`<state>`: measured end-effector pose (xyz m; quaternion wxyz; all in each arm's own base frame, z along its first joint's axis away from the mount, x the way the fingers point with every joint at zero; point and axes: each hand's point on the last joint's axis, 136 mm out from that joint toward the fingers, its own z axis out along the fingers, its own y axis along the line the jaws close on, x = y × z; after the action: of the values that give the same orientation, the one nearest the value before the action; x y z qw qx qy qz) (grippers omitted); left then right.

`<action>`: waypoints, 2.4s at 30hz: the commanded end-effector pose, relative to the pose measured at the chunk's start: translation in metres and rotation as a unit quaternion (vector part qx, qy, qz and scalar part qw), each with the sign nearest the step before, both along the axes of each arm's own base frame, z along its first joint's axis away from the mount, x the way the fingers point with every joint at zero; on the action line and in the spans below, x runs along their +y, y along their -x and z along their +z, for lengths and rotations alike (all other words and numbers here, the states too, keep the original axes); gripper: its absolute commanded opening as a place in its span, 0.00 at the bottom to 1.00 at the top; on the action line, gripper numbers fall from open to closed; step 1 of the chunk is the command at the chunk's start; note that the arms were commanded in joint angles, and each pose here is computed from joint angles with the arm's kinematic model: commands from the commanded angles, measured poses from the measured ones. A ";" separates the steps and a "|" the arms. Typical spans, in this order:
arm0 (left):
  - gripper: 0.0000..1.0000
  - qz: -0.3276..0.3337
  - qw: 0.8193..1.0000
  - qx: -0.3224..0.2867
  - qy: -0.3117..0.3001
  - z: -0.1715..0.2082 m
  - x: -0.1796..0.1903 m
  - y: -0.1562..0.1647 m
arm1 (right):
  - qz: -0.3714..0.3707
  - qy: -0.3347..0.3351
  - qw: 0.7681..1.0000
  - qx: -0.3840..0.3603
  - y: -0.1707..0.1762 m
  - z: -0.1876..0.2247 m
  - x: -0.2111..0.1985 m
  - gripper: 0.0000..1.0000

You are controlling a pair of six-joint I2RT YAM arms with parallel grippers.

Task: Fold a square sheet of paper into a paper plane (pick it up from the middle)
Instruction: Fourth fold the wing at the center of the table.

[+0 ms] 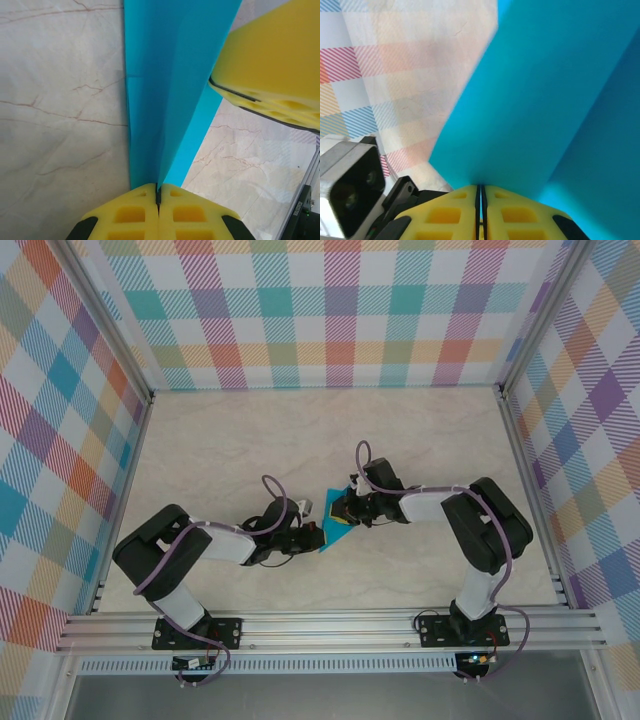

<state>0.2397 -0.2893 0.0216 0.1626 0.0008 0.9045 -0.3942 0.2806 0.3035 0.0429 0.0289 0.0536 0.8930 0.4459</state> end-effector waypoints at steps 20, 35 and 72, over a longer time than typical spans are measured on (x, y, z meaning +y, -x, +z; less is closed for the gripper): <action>0.00 0.022 0.992 0.126 0.013 -0.024 0.016 0.001 | 0.032 -0.057 0.998 -0.025 0.001 0.027 0.015 0.14; 0.03 0.006 0.994 0.110 -0.001 -0.021 0.018 0.001 | -0.010 0.006 1.000 0.007 -0.012 -0.017 0.006 0.13; 0.02 -0.022 0.992 0.122 -0.018 -0.019 0.013 0.002 | -0.010 0.089 0.996 0.019 -0.005 -0.029 -0.001 0.14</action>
<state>0.2445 -0.2889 0.0189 0.0617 -0.0189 0.9087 -0.4124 0.2877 0.3101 0.0315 0.0325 0.0639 0.9136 0.4002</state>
